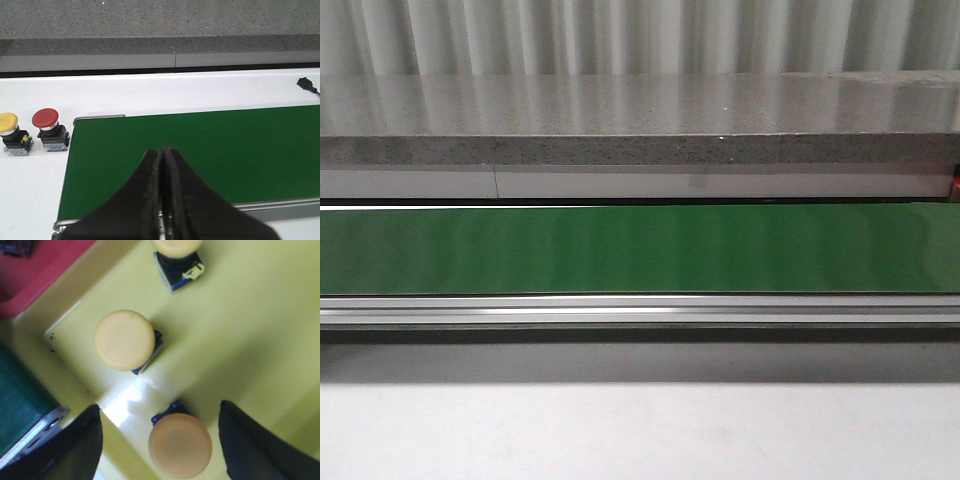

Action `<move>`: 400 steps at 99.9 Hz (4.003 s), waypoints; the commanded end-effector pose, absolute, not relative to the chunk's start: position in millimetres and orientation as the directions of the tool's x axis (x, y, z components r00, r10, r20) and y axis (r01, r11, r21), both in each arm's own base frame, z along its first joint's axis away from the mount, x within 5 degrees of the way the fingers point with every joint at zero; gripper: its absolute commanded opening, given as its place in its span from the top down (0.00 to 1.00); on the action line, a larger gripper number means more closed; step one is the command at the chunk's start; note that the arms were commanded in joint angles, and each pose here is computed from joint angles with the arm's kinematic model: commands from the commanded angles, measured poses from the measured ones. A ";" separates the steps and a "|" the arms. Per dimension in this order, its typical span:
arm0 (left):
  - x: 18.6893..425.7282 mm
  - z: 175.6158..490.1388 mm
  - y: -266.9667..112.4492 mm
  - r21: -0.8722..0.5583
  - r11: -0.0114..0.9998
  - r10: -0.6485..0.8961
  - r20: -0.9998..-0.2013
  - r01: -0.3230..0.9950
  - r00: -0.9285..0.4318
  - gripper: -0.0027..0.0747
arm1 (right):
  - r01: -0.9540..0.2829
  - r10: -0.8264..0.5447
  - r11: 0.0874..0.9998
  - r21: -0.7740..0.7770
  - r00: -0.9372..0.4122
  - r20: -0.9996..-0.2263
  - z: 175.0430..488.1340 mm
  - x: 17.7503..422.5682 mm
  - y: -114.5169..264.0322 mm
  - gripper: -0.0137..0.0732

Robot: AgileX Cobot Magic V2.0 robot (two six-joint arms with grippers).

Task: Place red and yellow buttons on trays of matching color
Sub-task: 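Open the right gripper and return it above the belt, then move the left gripper over the remaining buttons on the table, then grasp the red push-button with the left gripper and carry it over the belt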

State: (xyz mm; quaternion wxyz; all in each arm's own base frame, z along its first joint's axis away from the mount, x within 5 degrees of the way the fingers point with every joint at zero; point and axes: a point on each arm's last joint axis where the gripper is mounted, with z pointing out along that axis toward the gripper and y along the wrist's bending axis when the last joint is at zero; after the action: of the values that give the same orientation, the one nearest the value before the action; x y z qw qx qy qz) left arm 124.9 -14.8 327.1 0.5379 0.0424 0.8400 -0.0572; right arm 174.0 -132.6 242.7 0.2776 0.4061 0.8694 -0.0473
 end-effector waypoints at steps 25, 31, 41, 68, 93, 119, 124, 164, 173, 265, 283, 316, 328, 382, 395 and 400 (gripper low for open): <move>127.1 343.0 -14.3 -0.059 0.990 -0.015 -0.946 0.125 -0.325 0.99 | 0.434 0.400 0.888 0.151 -0.566 -0.721 292.6 188.2 -69.3 0.27; 127.1 343.0 -14.3 -0.059 0.990 -0.015 -0.946 0.125 -0.325 0.99 | 0.350 0.326 0.927 0.133 -0.577 -0.749 298.6 188.6 -54.8 0.27; 127.1 343.0 -14.3 -0.059 0.990 -0.015 -0.946 0.125 -0.325 0.99 | 0.234 0.227 0.966 0.108 -0.575 -0.786 307.7 185.5 -35.2 0.27; 127.1 343.0 -14.3 -0.059 0.990 -0.015 -0.946 0.125 -0.325 0.99 | 0.087 0.104 0.994 0.068 -0.545 -0.832 320.4 173.3 -12.4 0.56; 127.1 343.0 -14.3 -0.059 0.990 -0.015 -0.946 0.125 -0.325 0.99 | 0.087 0.104 0.994 0.067 -0.539 -0.836 322.0 171.2 -12.2 0.92; 127.1 343.0 -14.3 -0.059 0.990 -0.015 -0.946 0.125 -0.325 0.99 | 0.087 0.104 0.994 0.068 -0.546 -0.832 321.4 170.8 -12.1 0.92; 127.1 343.0 -14.3 -0.059 0.990 -0.015 -0.946 0.125 -0.325 0.99 | 0.087 0.104 0.994 0.068 -0.546 -0.832 321.4 170.8 -12.1 0.92; 127.2 343.2 -14.2 -0.059 0.991 -0.016 -0.946 0.124 -0.323 0.99 | 0.087 0.104 0.994 0.068 -0.546 -0.832 321.4 170.8 -12.1 0.92; 127.2 343.2 -14.2 -0.059 0.991 -0.016 -0.946 0.124 -0.322 0.99 | 0.087 0.104 0.994 0.068 -0.546 -0.832 321.4 170.8 -12.1 0.92; 199.4 335.6 21.1 -0.301 0.936 -0.347 -0.877 -0.183 -0.332 0.23 | 0.087 0.104 0.994 0.068 -0.545 -0.832 321.4 170.9 -12.1 0.92; 249.8 328.3 45.8 -0.308 0.908 -0.405 -0.818 -0.283 -0.409 0.23 | 0.087 0.104 0.994 0.068 -0.545 -0.832 321.4 170.9 -12.1 0.92; 333.7 302.0 73.3 -0.308 0.885 -0.456 -0.723 -0.349 -0.519 0.23 | 0.087 0.104 0.994 0.068 -0.545 -0.832 321.4 170.9 -12.1 0.92; 355.2 287.1 78.0 -0.311 0.878 -0.472 -0.688 -0.364 -0.550 0.23 | 0.087 0.104 0.994 0.068 -0.545 -0.832 321.4 170.9 -12.1 0.92; 389.6 235.9 92.1 -0.333 0.827 -0.558 -0.588 -0.452 -0.586 0.23 | 0.087 0.104 0.994 0.068 -0.545 -0.832 321.4 170.9 -12.1 0.92; 392.8 229.6 93.4 -0.335 0.822 -0.564 -0.588 -0.460 -0.580 0.23 | 0.087 0.104 0.994 0.068 -0.545 -0.832 321.4 170.9 -12.1 0.92; 393.7 229.4 93.9 -0.338 0.821 -0.565 -0.594 -0.460 -0.572 0.23 | 0.087 0.104 0.994 0.068 -0.545 -0.832 321.4 170.9 -12.1 0.92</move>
State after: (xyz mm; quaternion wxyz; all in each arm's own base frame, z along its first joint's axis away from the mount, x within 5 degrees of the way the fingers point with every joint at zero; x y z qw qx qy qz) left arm 387.8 90.7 200.5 0.2954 -0.2833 0.9098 -0.0689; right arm 169.2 -12.1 305.3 0.4291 0.0602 0.9011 0.0133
